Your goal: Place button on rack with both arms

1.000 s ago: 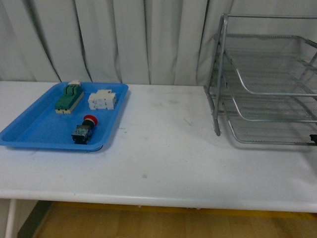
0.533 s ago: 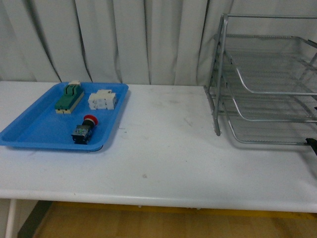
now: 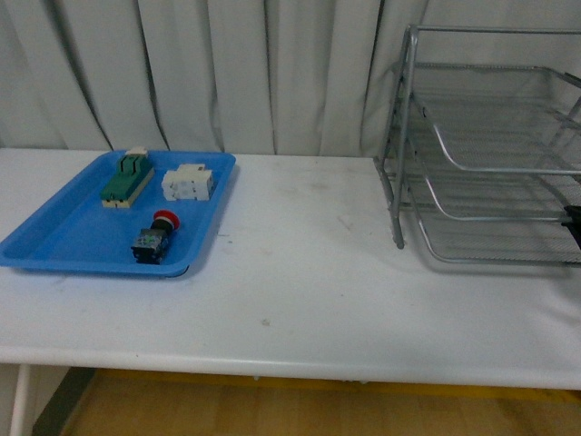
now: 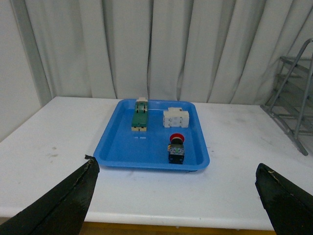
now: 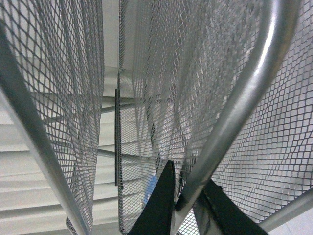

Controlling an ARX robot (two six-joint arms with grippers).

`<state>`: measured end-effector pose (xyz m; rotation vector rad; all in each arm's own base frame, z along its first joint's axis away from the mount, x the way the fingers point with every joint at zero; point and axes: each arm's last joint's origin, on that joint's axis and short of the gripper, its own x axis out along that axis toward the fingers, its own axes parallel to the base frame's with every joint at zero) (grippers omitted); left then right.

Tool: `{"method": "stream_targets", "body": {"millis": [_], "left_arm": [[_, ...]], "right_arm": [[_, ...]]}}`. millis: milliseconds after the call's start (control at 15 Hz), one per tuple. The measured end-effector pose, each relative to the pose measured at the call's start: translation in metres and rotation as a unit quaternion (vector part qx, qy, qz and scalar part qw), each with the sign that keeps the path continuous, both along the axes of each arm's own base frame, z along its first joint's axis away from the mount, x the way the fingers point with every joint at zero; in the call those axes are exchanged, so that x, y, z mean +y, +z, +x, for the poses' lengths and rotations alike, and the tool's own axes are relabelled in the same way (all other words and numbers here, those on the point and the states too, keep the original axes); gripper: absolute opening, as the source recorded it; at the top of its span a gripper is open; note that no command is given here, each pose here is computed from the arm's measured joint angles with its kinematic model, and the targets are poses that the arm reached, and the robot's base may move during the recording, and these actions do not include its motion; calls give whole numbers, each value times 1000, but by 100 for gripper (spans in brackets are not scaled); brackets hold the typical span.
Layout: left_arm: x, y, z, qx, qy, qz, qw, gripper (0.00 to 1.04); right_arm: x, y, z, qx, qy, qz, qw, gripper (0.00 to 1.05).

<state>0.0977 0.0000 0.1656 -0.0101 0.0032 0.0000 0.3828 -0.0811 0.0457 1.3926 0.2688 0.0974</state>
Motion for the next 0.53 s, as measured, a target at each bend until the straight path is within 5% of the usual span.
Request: {"method": "stream_targets", "body": {"millis": [533], "left_arm": [[0, 0, 0, 0, 0, 0, 1000, 98]], "right_arm": [[-4, -3, -7, 14, -11, 33, 999, 4]]}}
